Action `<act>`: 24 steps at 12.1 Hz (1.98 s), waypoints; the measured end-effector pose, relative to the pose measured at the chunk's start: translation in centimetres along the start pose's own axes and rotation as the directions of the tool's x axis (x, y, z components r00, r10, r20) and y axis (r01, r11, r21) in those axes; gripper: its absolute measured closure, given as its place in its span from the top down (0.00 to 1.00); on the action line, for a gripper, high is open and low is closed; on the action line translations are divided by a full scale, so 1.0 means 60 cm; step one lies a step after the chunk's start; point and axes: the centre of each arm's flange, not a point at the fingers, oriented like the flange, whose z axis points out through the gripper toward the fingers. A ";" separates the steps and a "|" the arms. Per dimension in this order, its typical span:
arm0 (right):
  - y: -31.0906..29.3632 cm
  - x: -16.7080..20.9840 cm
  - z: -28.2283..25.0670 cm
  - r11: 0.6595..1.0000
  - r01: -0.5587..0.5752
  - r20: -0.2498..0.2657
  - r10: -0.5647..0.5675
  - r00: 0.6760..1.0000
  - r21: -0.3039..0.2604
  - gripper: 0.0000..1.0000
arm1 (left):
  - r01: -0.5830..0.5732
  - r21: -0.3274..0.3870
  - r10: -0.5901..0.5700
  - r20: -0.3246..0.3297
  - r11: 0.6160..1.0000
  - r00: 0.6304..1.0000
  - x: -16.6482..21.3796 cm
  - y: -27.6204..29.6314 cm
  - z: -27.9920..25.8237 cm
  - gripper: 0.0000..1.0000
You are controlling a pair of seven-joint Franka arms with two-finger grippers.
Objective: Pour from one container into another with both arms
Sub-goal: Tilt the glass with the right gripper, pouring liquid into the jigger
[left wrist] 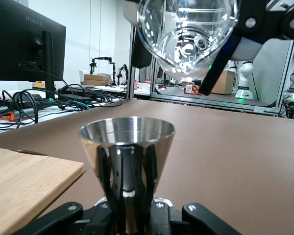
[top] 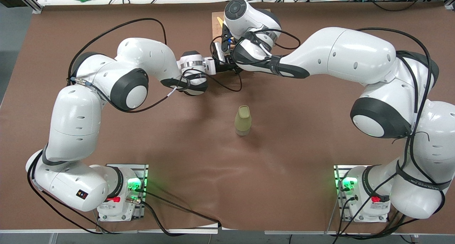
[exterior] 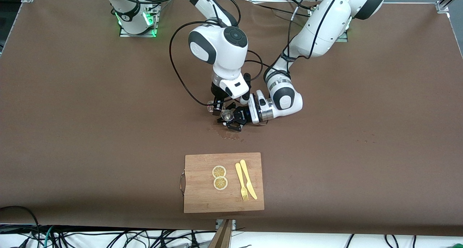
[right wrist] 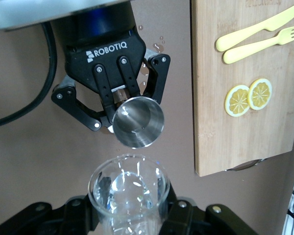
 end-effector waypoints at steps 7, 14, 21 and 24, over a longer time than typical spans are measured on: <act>0.001 0.011 0.024 0.999 0.036 0.043 -0.035 0.998 -0.039 0.48 | -0.001 -0.004 0.001 0.000 1.000 1.000 0.000 0.004 0.003 0.09; -0.003 0.016 0.039 0.993 0.105 0.096 -0.100 0.990 -0.054 0.48 | -0.001 -0.006 0.001 0.000 1.000 1.000 0.000 0.005 0.005 0.09; -0.007 0.031 0.038 0.989 0.126 0.124 -0.117 0.985 -0.073 0.48 | -0.001 -0.006 0.001 0.000 1.000 1.000 0.000 0.005 0.005 0.09; 0.011 0.033 0.033 0.988 0.122 0.123 -0.110 0.986 -0.092 0.48 | 0.001 -0.004 -0.001 -0.001 1.000 1.000 0.000 0.005 0.005 0.09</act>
